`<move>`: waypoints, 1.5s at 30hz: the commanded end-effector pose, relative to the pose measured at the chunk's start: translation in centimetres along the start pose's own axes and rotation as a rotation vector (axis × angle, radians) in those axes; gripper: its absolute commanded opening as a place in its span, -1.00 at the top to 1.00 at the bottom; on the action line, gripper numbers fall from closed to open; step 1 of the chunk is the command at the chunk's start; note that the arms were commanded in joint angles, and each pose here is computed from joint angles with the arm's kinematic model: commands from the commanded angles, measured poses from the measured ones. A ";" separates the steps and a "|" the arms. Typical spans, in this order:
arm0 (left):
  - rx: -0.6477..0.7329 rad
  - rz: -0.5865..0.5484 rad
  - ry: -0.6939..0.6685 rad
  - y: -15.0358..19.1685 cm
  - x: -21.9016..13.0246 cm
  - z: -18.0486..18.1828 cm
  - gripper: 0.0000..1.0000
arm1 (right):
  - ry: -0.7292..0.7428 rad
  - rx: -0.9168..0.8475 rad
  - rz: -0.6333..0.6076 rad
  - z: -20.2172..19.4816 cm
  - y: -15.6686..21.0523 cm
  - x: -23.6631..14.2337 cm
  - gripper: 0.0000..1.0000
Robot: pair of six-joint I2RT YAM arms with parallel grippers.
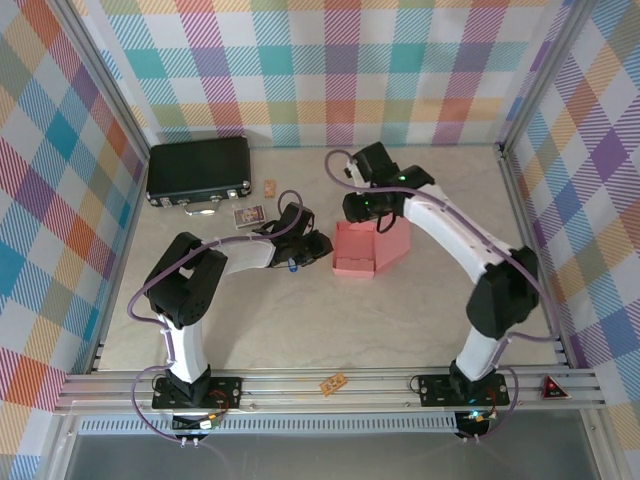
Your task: Fold the paper box
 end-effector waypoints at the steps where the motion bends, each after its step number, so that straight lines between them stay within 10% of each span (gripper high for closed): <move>1: -0.005 -0.058 0.003 -0.7 -1.5 -0.2 0.52 | 0.028 0.067 0.003 -0.8 2.0 -2.2 0.25; 11: 0.166 -0.172 -0.059 -5.0 -3.0 -4.8 0.41 | -0.022 0.083 0.052 0.5 8.1 -8.1 0.27; 25: 0.368 -0.122 -0.125 -11.1 4.9 -10.4 0.37 | -0.178 0.051 0.202 4.2 14.6 -7.6 0.39; 45: 0.404 0.184 -0.217 -6.0 6.4 -5.2 0.57 | 0.050 0.154 0.320 0.9 17.2 0.1 0.62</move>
Point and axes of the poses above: each hand's point on the last joint's axis, 136 mm out from that joint toward the fingers, its own x axis out along the fingers, its own z axis along the line the jaws close on, y = z × x, the point moved 5 cm from there along -x, back along the fingers, and after that the axes turned 14 degrees about -x, right-handed, at the moved point
